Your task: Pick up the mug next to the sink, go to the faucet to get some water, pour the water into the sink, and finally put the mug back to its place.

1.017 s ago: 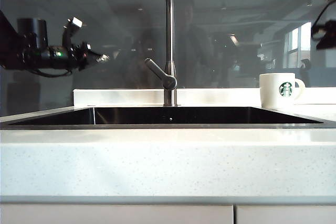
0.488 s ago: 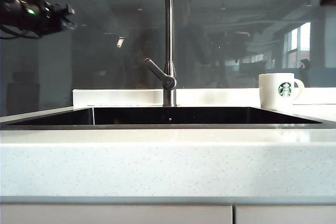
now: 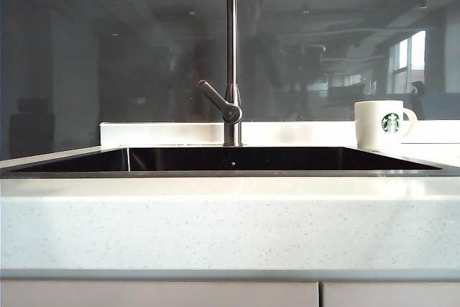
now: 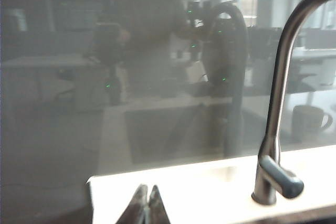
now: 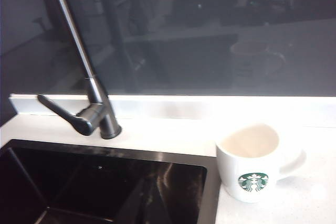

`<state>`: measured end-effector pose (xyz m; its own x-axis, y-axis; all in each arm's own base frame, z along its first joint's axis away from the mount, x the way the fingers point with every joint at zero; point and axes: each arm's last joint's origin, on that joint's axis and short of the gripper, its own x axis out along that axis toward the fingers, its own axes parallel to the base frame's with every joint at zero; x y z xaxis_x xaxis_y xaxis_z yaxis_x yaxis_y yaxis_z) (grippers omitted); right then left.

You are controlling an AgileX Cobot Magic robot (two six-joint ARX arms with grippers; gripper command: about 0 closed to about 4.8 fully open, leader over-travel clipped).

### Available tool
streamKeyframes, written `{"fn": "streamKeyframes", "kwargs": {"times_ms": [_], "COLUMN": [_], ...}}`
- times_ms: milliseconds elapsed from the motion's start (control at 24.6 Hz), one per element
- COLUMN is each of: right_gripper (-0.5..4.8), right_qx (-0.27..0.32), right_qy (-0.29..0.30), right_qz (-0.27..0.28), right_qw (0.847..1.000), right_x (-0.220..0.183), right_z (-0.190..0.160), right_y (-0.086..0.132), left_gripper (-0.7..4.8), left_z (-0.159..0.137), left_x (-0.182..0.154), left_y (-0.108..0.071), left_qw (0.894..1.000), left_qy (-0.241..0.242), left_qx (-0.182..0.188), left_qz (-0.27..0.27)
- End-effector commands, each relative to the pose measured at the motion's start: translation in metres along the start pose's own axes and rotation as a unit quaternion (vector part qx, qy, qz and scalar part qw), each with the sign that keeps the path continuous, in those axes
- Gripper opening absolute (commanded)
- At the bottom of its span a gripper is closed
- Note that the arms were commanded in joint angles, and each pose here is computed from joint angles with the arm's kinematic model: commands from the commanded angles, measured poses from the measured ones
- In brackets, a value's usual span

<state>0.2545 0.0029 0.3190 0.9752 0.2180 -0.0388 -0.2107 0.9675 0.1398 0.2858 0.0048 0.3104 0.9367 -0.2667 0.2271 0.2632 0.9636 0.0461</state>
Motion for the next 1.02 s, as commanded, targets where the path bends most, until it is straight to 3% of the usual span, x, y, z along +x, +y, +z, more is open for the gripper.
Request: {"fn": "streamKeyframes", "kwargs": {"times_ms": [41, 366, 1017], "right_gripper": [-0.03, -0.03, -0.03], "right_qx": [0.001, -0.003, 0.011], "right_qy": [-0.004, -0.011, 0.048], "right_qz": [0.000, 0.000, 0.019], "right_qw": [1.000, 1.000, 0.999], "right_x": [-0.012, -0.029, -0.009], "right_z": [0.006, 0.012, -0.008], "right_y": [0.004, 0.009, 0.006], "left_gripper": [-0.05, -0.05, -0.04], "left_z": [0.003, 0.005, 0.004], "left_x": [-0.029, -0.080, -0.085], "left_y": [-0.009, -0.028, -0.030], "left_qw": [1.000, 0.999, 0.998], "left_qy": [-0.002, 0.030, 0.051], "left_qx": [0.013, -0.007, -0.015], "left_qz": [-0.001, -0.032, -0.029]}}
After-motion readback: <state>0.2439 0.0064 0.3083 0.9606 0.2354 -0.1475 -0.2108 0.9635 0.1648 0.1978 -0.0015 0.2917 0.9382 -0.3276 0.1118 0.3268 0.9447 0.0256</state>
